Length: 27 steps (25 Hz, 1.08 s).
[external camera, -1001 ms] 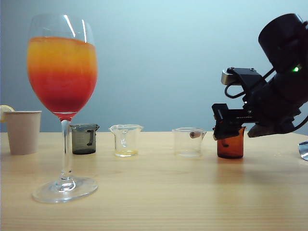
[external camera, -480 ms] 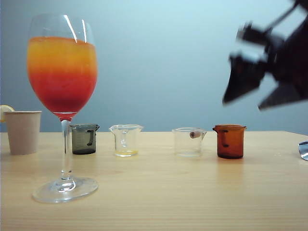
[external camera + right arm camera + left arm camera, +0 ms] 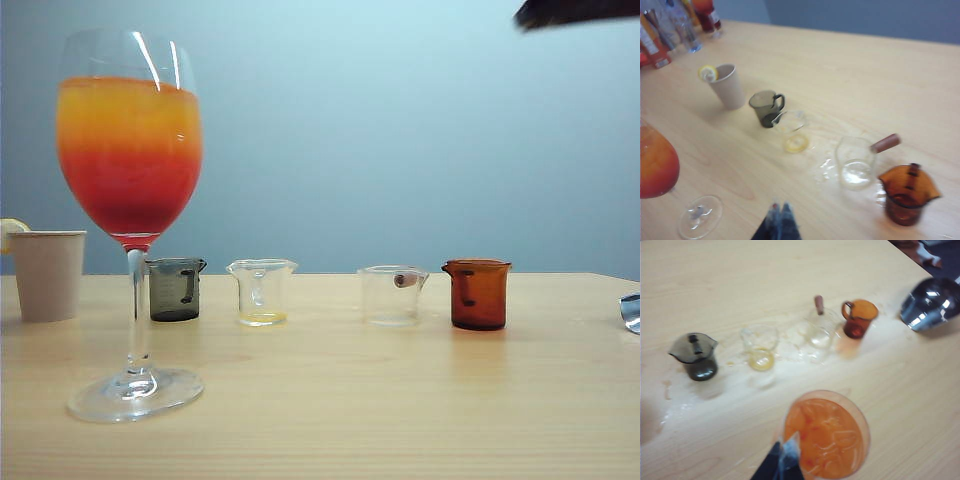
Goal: Pick up the fourth measuring cup from the left, pour the grenadine inside into the goblet, and finally put the measuring cup back in its original place.
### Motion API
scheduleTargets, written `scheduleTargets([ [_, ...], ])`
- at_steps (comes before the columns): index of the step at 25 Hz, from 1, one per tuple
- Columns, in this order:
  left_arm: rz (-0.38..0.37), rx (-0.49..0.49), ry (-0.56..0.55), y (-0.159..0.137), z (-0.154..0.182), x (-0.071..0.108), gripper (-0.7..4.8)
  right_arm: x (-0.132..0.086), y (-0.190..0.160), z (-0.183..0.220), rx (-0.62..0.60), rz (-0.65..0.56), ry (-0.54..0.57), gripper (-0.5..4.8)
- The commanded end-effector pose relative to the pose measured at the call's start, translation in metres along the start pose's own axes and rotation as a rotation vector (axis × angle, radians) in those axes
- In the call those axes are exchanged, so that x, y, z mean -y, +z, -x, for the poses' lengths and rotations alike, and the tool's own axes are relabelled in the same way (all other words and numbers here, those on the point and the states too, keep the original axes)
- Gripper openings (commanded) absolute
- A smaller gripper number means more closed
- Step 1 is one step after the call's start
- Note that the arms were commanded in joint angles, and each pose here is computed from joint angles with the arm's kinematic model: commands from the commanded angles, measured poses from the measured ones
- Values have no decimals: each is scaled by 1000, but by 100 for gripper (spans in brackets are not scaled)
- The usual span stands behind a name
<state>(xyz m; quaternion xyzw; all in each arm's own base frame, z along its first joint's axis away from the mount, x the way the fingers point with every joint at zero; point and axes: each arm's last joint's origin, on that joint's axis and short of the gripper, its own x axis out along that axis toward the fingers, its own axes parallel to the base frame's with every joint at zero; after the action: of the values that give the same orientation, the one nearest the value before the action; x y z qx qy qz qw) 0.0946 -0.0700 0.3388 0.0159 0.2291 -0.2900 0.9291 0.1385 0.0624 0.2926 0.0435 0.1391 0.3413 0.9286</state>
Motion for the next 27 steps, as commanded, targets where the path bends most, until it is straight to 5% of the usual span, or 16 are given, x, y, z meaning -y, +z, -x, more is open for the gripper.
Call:
scheduleTargets([
  [1, 7, 44, 55, 1, 6, -2, -5, -3, -1, 18, 8, 112, -102, -2],
  [6, 13, 120, 96, -5, 12, -4, -5, -7, -5, 41, 24, 234, -266, -2],
  [27, -39, 391, 186, -78, -10, -16, -5, -5, -43, 54, 143, 243, -355, -1],
])
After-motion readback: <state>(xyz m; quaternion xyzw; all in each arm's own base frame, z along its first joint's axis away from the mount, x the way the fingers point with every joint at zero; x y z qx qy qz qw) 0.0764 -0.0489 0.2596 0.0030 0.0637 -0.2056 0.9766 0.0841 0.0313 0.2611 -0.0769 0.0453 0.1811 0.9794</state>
